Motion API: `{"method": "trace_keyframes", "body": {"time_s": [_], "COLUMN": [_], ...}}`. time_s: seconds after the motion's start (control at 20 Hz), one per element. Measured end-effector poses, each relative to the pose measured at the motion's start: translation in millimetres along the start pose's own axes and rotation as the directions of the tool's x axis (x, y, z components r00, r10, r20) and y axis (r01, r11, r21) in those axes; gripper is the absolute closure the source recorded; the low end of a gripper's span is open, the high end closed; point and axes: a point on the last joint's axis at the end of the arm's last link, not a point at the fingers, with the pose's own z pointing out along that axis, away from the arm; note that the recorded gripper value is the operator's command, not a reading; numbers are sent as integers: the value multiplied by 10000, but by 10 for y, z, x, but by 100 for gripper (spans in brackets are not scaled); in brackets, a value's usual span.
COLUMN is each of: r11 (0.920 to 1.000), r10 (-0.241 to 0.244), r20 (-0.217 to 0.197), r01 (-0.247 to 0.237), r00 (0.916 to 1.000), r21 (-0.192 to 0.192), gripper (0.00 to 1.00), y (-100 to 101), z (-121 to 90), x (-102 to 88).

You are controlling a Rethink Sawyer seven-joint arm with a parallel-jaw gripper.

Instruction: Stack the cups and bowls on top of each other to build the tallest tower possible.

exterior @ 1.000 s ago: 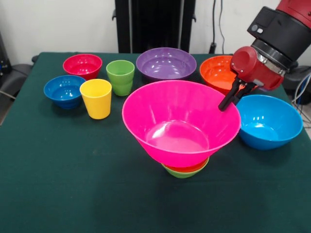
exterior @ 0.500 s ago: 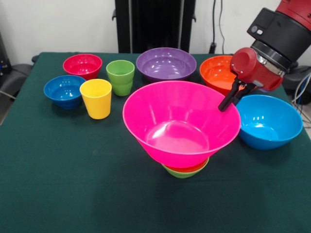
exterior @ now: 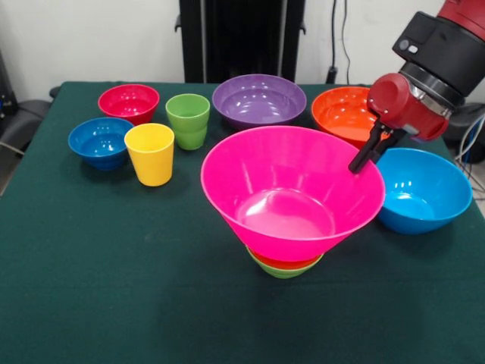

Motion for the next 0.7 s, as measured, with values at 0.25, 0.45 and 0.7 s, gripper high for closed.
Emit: {"method": "trace_keyframes", "body": {"time_s": [0.25, 0.45, 0.7], "r11": [9999, 9999, 9999], "r10": [-110, -134, -134], "r20": [79, 97, 98], "r01": [110, 134, 134], "r00": [9999, 9999, 9999], "r21": [-3, -3, -2], "gripper": [100, 100, 100], "y": [77, 94, 94], "z": [-55, -68, -68], "x": [-14, -17, -18]}}
